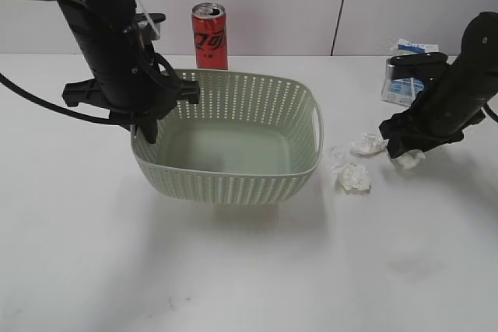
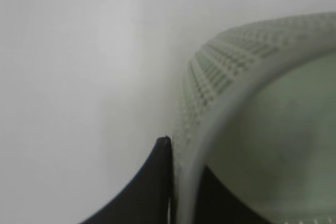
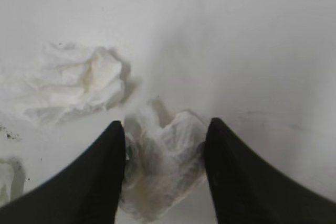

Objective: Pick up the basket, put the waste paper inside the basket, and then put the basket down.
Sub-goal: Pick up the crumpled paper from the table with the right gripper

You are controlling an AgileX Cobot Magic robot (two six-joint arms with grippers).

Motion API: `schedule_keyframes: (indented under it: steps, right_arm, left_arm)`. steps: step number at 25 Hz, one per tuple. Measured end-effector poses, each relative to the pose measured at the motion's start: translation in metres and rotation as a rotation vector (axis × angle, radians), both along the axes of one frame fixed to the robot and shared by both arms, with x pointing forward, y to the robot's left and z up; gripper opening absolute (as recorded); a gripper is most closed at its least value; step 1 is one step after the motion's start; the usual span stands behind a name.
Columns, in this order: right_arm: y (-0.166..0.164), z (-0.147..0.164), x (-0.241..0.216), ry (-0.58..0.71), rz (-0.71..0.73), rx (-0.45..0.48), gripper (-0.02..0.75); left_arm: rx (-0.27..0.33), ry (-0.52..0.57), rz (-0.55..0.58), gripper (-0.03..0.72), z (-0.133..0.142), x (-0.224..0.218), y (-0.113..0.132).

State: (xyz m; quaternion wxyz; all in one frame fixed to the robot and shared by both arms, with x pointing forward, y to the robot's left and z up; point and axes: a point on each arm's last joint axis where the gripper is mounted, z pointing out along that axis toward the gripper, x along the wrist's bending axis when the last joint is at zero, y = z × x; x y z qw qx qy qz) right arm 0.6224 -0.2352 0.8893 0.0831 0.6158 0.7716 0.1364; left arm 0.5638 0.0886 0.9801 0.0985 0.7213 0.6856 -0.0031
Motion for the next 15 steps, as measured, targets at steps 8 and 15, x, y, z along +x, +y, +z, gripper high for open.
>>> schedule_keyframes:
  steps: [8,15]
  right_arm:
    - [0.000,0.002,-0.007,0.065,0.007,-0.003,0.060]
    - [0.013,0.078,-0.018,-0.088,0.029,0.107,0.058]
  left_arm:
    - [0.000,0.000,0.000,-0.016,0.000,0.000,0.000]
    - [-0.003,-0.006,-0.001,-0.017,0.000,0.001,0.000]
